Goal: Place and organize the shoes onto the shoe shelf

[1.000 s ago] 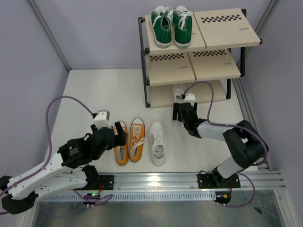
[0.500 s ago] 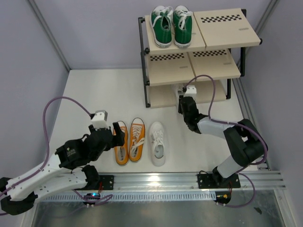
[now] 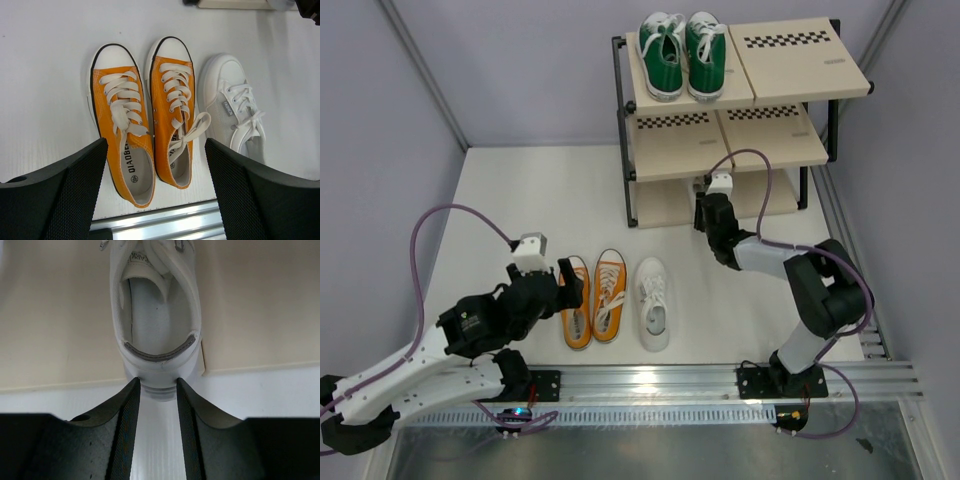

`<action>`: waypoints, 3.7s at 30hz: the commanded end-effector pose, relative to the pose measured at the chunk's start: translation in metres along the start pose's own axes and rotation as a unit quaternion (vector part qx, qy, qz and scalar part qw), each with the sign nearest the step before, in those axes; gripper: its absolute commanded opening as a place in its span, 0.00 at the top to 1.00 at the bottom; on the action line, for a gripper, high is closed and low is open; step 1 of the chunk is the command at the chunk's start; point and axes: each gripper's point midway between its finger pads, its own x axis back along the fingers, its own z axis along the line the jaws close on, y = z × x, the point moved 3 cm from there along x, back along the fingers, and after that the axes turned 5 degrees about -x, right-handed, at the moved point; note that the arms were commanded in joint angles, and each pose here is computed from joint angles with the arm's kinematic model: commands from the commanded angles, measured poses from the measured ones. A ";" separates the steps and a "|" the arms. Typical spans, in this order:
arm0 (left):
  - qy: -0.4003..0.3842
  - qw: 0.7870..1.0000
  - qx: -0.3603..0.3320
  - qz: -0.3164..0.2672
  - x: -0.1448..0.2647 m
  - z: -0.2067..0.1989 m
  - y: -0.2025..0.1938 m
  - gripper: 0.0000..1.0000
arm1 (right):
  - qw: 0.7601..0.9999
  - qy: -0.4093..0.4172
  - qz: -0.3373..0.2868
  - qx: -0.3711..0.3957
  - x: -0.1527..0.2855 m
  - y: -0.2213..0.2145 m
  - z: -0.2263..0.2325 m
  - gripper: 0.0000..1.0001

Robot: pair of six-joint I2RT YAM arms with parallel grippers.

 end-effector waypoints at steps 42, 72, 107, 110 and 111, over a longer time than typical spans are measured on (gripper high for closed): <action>0.038 0.999 -0.009 -0.002 -0.073 -0.018 0.030 0.08 | 0.967 0.117 0.228 -0.008 0.255 -0.127 0.098 0.36; 0.042 0.997 -0.025 -0.054 -0.063 0.007 0.050 0.07 | 0.992 0.072 0.049 -0.089 0.146 0.010 0.095 0.97; 0.028 0.998 -0.032 -0.044 -0.066 0.001 0.046 0.07 | 0.988 0.044 -0.035 -0.143 0.012 0.093 0.105 0.97; 0.025 0.998 -0.031 -0.044 -0.067 0.001 0.045 0.07 | 0.988 0.031 -0.041 -0.146 0.008 0.100 0.103 0.97; 0.025 0.998 -0.030 -0.044 -0.067 0.001 0.046 0.07 | 0.988 0.026 -0.041 -0.146 0.007 0.099 0.101 0.97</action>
